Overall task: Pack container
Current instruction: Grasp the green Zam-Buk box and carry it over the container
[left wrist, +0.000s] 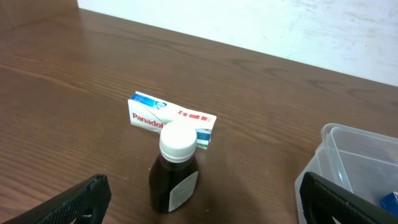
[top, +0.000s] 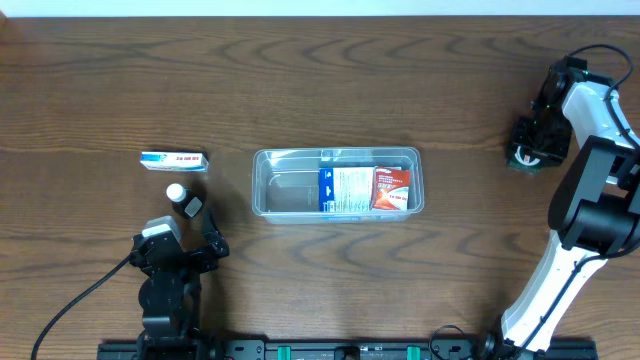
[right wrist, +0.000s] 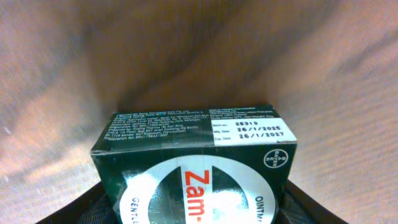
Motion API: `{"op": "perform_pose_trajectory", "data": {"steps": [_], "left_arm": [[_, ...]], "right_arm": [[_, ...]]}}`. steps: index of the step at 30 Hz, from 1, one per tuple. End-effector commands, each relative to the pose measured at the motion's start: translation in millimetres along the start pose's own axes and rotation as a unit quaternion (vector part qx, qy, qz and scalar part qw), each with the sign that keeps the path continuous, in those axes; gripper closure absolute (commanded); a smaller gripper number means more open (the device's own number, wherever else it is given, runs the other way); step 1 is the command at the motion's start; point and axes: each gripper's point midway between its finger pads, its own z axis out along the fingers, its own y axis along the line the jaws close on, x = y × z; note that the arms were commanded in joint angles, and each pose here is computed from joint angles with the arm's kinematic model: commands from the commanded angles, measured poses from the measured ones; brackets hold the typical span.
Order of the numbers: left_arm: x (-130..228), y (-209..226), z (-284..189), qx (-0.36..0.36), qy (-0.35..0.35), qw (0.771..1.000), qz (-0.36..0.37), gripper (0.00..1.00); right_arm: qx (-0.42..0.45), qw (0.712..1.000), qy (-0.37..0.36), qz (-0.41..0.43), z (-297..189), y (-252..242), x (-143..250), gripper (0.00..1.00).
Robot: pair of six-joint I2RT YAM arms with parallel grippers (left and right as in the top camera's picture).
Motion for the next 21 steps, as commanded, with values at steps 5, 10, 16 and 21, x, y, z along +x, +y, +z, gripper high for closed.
{"op": "perform_pose_trajectory", "data": {"steps": [5,10,16,21], "left_arm": [[12.1,4.0,1.6,-0.007,0.018,1.000,0.002,0.02],[12.1,4.0,1.6,-0.007,0.018,1.000,0.002,0.02],[12.1,4.1,1.6,-0.008,0.018,1.000,0.002,0.02],[12.1,4.0,1.6,-0.007,0.018,1.000,0.002,0.02]], "right_arm": [[-0.018,1.000,0.000,-0.014,-23.3,9.1,-3.3,0.49],[-0.069,0.997,-0.022,-0.035,-65.6,30.1,-4.5,0.50],[-0.174,0.976,-0.063,-0.115,-127.2,84.2,9.1,0.47],[-0.245,0.952,-0.096,-0.160,-174.4,125.7,29.4,0.45]]}}
